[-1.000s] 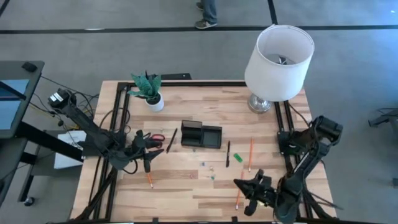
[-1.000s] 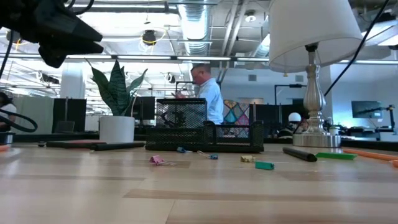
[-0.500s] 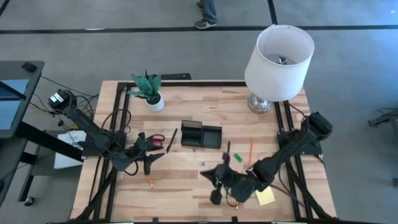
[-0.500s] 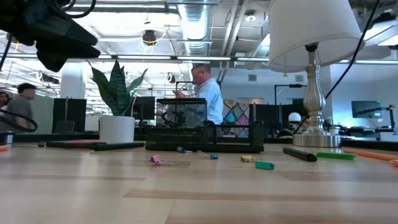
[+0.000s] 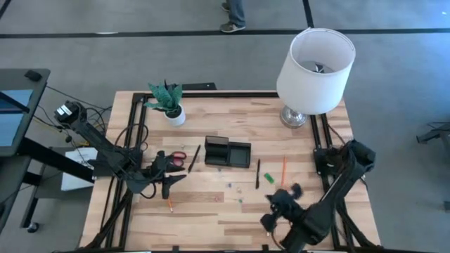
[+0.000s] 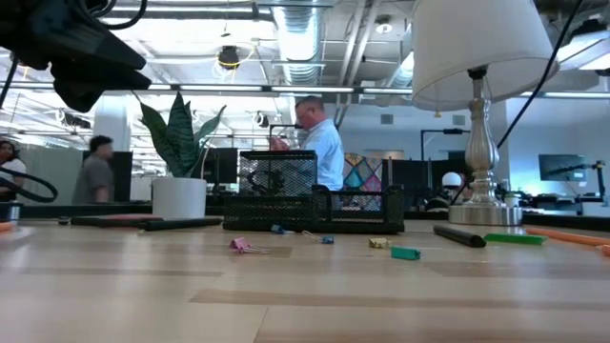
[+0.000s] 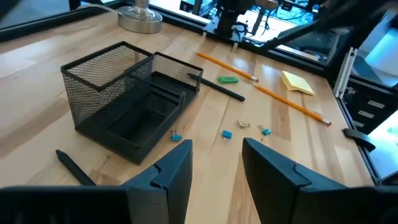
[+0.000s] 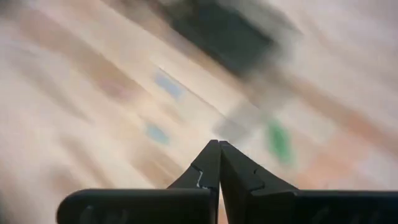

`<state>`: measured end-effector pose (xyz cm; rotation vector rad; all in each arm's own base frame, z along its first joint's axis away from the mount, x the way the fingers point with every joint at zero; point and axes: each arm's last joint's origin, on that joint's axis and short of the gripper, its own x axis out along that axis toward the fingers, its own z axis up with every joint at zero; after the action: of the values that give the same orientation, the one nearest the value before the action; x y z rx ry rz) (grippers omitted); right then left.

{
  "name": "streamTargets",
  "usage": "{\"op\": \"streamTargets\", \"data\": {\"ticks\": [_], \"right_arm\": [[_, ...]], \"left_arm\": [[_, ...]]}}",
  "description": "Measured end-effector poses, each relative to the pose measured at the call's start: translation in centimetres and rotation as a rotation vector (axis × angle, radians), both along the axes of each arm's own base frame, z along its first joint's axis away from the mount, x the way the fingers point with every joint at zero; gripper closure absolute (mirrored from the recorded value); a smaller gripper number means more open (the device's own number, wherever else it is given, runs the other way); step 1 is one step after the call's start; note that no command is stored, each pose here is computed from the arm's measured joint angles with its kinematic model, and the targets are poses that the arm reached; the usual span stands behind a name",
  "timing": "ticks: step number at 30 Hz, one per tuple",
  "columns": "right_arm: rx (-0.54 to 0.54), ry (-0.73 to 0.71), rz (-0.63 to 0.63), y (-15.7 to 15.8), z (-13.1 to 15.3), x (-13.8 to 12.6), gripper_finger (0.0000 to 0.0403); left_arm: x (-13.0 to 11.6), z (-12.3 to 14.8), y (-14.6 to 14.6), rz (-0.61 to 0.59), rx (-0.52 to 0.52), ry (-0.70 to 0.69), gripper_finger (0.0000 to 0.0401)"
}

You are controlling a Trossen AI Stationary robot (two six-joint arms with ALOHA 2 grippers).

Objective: Pick and place office supplies into organizer
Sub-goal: Put the top right orange pencil into the black desk organizer

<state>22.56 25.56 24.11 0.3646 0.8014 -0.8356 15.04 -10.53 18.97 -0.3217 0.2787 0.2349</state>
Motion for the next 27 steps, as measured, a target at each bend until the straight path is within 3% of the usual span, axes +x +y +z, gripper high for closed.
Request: {"op": "streamTargets", "data": {"ticks": [4,10,16,21,27], "right_arm": [[0.048,0.237,-0.256,0.7,-2.9,-1.2,0.0403],[0.066,0.201,-0.292,1.6,-6.2,0.4,0.0403],[0.006,0.372,-0.227,0.9,-8.9,2.0,0.0403],[0.075,0.495,-0.246,-0.7,-8.6,3.4,0.0403],[0.091,0.422,-0.288,-1.1,-7.5,3.6,0.0403]], "left_arm": [[0.0,0.0,0.1,0.009,0.016,0.002,0.0264],[0.0,0.0,0.1,0.036,0.028,-0.008,0.0264],[0.0,-0.1,0.1,0.030,0.031,-0.001,0.0264],[-0.1,-0.2,0.2,0.028,0.044,0.015,0.0264],[-0.1,-0.3,0.2,0.028,0.048,0.019,0.0264]]}}
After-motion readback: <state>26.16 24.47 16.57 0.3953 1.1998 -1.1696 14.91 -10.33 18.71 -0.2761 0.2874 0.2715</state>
